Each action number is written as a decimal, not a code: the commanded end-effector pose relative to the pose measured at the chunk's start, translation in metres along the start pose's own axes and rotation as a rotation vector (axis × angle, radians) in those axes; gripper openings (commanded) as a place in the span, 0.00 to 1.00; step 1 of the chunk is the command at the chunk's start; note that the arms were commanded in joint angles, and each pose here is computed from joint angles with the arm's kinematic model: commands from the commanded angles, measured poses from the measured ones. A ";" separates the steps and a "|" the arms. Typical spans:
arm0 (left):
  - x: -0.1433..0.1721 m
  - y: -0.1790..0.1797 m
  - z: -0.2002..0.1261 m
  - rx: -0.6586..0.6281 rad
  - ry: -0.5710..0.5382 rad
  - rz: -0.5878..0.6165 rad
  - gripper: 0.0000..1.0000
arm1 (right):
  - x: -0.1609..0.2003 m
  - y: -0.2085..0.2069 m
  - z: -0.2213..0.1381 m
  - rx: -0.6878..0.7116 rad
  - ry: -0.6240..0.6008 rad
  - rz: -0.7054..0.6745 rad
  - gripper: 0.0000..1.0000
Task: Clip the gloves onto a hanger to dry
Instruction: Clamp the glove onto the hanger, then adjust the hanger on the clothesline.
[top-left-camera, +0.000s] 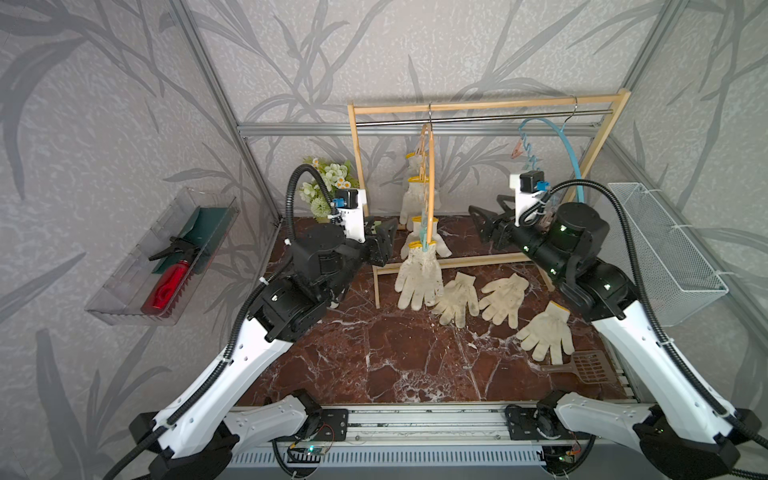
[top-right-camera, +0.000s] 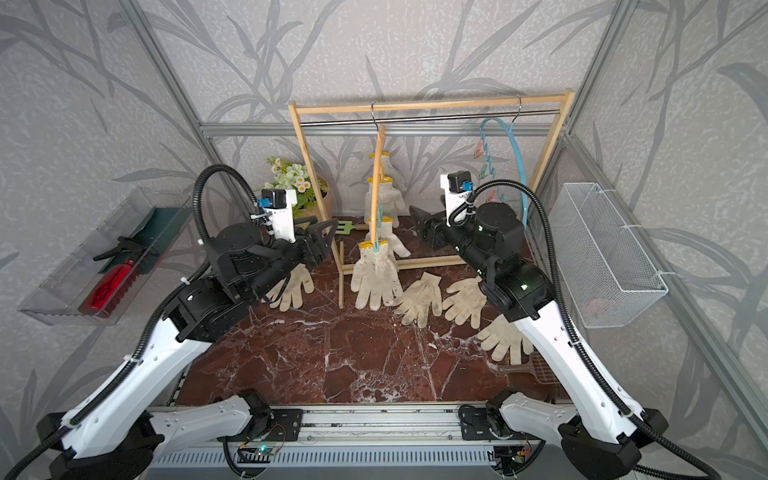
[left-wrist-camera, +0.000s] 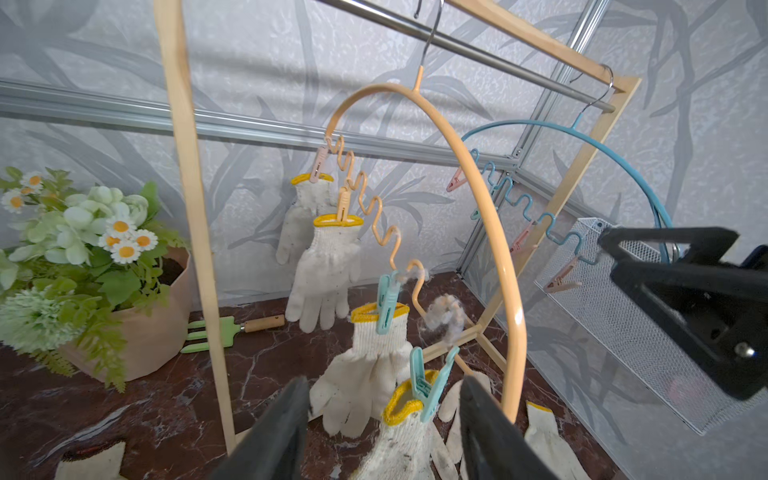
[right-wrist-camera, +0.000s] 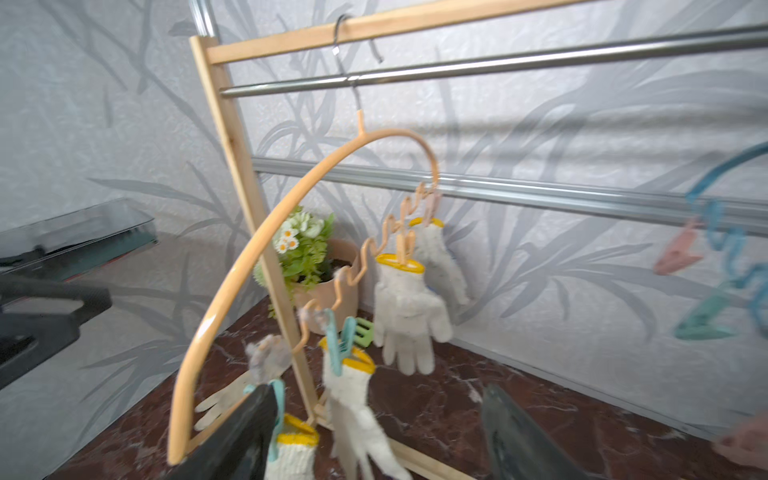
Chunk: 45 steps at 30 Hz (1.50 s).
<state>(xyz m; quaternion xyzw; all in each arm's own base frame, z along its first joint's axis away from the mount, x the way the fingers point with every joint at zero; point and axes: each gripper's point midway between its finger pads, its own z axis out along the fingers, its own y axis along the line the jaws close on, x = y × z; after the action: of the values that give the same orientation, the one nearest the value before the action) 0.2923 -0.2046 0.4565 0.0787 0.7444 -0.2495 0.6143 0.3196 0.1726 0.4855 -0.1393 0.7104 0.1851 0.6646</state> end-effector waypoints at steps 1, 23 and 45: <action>-0.009 -0.015 0.003 0.059 0.001 0.007 0.57 | -0.010 -0.042 -0.027 0.187 0.021 -0.068 0.78; 0.003 -0.029 0.024 0.116 0.052 0.089 0.57 | -0.043 -0.149 -0.034 0.270 -0.020 0.136 0.81; 0.004 -0.029 0.029 0.107 0.052 0.087 0.57 | -0.051 -0.077 0.038 -0.114 -0.047 0.212 0.57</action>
<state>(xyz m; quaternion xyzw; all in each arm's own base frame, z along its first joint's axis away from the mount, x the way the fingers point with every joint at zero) 0.3069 -0.2428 0.4429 0.1472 0.7537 -0.2547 0.5877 0.3929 0.1123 0.5089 -0.0826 0.7152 0.2995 0.6261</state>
